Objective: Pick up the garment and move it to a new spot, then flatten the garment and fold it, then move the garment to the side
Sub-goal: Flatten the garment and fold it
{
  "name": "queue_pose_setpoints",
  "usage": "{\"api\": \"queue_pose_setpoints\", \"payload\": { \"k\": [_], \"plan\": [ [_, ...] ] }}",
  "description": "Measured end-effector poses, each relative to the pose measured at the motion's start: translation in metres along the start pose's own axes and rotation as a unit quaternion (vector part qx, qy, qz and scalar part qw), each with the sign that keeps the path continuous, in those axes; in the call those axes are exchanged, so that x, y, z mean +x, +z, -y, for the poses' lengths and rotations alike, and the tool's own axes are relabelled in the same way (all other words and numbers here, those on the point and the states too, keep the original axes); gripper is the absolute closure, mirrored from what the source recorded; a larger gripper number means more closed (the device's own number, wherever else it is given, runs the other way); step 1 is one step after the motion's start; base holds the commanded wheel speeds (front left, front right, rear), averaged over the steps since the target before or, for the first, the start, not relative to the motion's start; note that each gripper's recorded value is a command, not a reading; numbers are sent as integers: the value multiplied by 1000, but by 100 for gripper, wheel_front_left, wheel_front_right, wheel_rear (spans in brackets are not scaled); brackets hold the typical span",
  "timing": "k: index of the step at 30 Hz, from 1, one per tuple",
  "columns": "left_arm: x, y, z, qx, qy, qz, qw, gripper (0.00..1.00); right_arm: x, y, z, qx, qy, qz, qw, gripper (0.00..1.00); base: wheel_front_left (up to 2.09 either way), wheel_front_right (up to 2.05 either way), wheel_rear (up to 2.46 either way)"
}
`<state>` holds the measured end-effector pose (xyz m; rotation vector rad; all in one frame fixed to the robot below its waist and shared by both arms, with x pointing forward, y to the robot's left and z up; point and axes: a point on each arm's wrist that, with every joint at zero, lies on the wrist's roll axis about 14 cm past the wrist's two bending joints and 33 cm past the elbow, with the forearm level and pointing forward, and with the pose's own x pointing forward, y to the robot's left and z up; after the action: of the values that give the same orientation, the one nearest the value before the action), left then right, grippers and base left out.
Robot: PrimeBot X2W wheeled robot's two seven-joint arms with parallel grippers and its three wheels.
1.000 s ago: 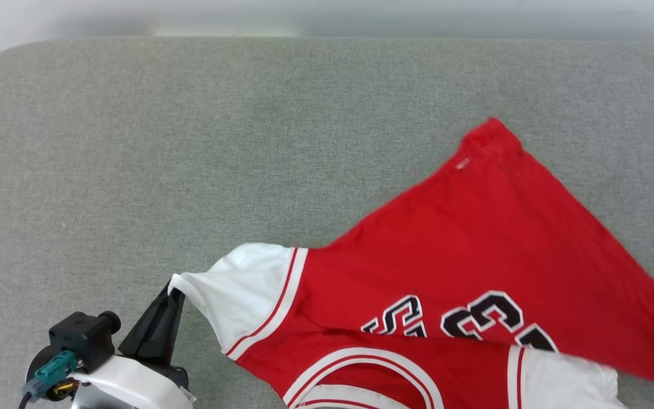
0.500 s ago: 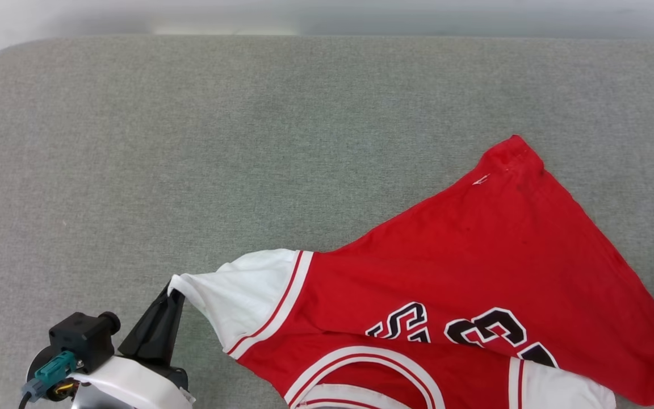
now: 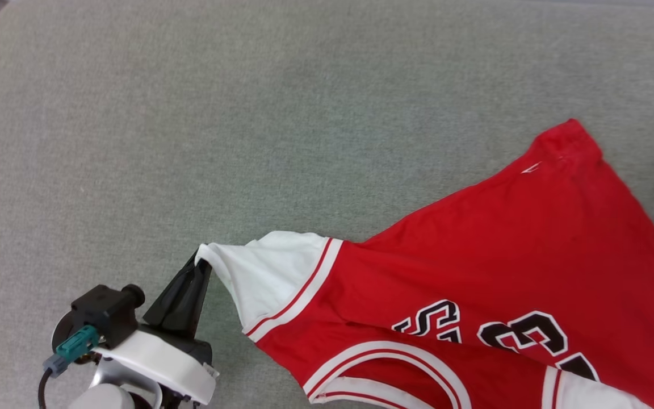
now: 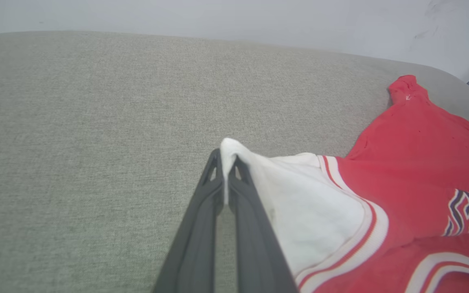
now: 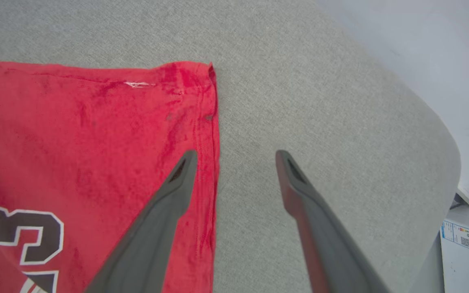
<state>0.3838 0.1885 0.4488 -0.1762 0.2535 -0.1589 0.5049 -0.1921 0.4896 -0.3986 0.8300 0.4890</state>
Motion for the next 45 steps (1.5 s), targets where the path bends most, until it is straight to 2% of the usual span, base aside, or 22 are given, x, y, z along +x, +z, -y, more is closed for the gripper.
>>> {"api": "queue_pose_setpoints", "payload": {
  "k": [4,13,20,22,23,28,32,36,41,45],
  "plan": [
    [5,-5,-3,1,2,-6,1000,100,35,-1,-6,-20,5,-54,998,0,0,0,0],
    [18,-15,-11,2,12,-16,1000,100,108,-1,-25,-28,33,-102,994,0,0,0,0],
    [24,-22,-16,4,18,-24,1000,100,136,-23,-37,-40,52,-143,988,0,0,0,0],
    [25,-22,-15,2,17,-24,1000,100,136,-24,-37,-35,54,-143,988,93,0,0,0],
    [25,-22,-15,2,17,-22,1000,100,135,-24,-37,-31,56,-139,988,100,0,0,0],
    [26,-9,-11,12,10,-2,1000,100,124,-8,-35,-46,46,-88,994,100,0,0,0],
    [24,11,-7,32,-3,25,999,100,102,26,-26,-40,31,-4,999,100,0,0,0],
    [30,51,0,65,-25,80,994,100,74,53,-14,-32,12,68,997,100,0,0,0],
    [45,117,18,107,-63,162,979,100,33,88,-2,-26,-13,169,985,100,0,0,0],
    [58,172,46,125,-105,225,961,100,-4,123,12,-19,-43,264,963,100,0,0,0]
  ]
}}
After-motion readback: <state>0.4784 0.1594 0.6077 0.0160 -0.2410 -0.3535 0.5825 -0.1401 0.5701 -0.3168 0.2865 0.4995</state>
